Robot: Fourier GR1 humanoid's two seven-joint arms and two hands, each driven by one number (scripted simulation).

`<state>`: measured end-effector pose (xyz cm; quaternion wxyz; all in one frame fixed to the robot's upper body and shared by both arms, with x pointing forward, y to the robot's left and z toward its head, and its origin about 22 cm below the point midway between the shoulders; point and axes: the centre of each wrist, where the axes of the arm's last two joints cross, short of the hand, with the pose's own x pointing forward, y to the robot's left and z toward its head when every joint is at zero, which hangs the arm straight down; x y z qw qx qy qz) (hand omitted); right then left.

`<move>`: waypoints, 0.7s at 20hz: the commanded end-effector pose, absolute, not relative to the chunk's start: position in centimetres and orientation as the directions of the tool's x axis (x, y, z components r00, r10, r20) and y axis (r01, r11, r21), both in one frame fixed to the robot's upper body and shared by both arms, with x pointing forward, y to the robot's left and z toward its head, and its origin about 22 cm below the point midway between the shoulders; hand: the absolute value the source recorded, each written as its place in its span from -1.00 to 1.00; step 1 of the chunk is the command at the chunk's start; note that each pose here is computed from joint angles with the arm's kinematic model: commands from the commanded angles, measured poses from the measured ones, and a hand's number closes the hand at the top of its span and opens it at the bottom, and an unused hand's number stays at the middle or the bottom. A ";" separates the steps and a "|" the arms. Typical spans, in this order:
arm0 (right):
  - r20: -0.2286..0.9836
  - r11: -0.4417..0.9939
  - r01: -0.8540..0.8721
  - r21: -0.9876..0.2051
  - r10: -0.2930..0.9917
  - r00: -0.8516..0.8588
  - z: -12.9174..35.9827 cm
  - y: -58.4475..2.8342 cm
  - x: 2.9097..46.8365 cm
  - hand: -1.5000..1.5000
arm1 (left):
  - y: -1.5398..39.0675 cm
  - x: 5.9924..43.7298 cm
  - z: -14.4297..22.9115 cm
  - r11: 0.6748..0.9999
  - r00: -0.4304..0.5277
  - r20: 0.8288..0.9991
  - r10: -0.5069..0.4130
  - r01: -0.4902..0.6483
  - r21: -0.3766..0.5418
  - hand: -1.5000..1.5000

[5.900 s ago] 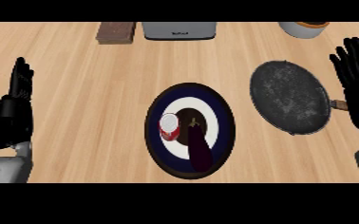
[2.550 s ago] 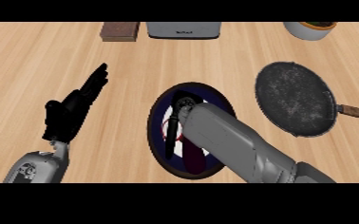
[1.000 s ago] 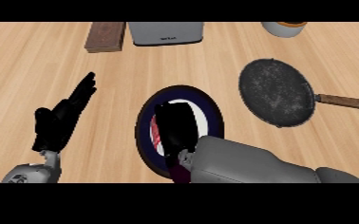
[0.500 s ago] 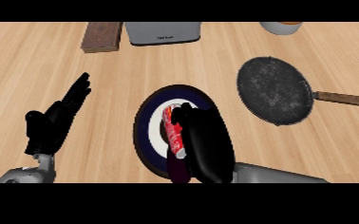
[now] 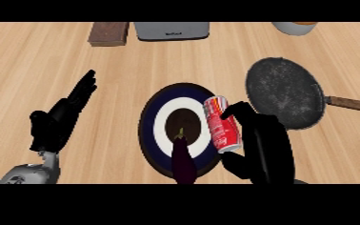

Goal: Pick the can from the plate and place it in the pan

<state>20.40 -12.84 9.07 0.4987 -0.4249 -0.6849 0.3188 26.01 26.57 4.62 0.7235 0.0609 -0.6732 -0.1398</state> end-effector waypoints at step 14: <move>0.449 0.355 0.470 -0.808 0.888 0.102 2.3 -27.2 29.6 1.00 | 26.0 26.9 6.1 0.944 0.019 0.959 -0.282 0.182 0.274 0.00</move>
